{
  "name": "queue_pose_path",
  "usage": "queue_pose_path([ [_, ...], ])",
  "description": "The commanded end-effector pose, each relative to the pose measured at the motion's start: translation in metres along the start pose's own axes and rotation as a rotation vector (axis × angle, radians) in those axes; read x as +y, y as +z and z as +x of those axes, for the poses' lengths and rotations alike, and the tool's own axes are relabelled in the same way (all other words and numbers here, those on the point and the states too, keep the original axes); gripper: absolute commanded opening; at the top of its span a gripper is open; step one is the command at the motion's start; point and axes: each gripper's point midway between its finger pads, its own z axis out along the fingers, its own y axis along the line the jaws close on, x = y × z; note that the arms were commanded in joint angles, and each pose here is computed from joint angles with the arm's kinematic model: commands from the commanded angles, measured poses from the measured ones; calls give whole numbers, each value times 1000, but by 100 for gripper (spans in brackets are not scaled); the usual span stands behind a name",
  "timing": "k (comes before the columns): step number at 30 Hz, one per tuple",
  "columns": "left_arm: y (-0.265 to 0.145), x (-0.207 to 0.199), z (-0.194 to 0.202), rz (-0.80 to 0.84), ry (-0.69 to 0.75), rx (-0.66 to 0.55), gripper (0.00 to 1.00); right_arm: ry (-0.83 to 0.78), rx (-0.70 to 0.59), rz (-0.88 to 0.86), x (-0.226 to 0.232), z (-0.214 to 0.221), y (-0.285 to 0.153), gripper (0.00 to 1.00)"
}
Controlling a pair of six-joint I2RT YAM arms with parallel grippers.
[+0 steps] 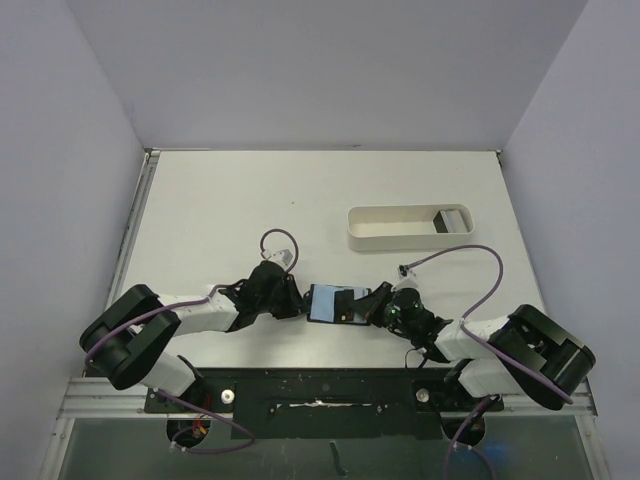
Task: Put the credit cards into the card holder
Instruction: Insert the credit card into the card holder.
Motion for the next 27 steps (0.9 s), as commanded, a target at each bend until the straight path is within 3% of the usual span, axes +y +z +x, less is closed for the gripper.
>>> queue_pose_path([
  [1,3,16,19,-51,5,57,3,20,-15,-58,15,-9,3,0],
  [13,2,20,23,-64,1,65,3,33,-82,-31,5,-19,-7,0],
  [27,5,19,25,-61,-2,69,3,36,-35,-44,5,-9,1,0],
])
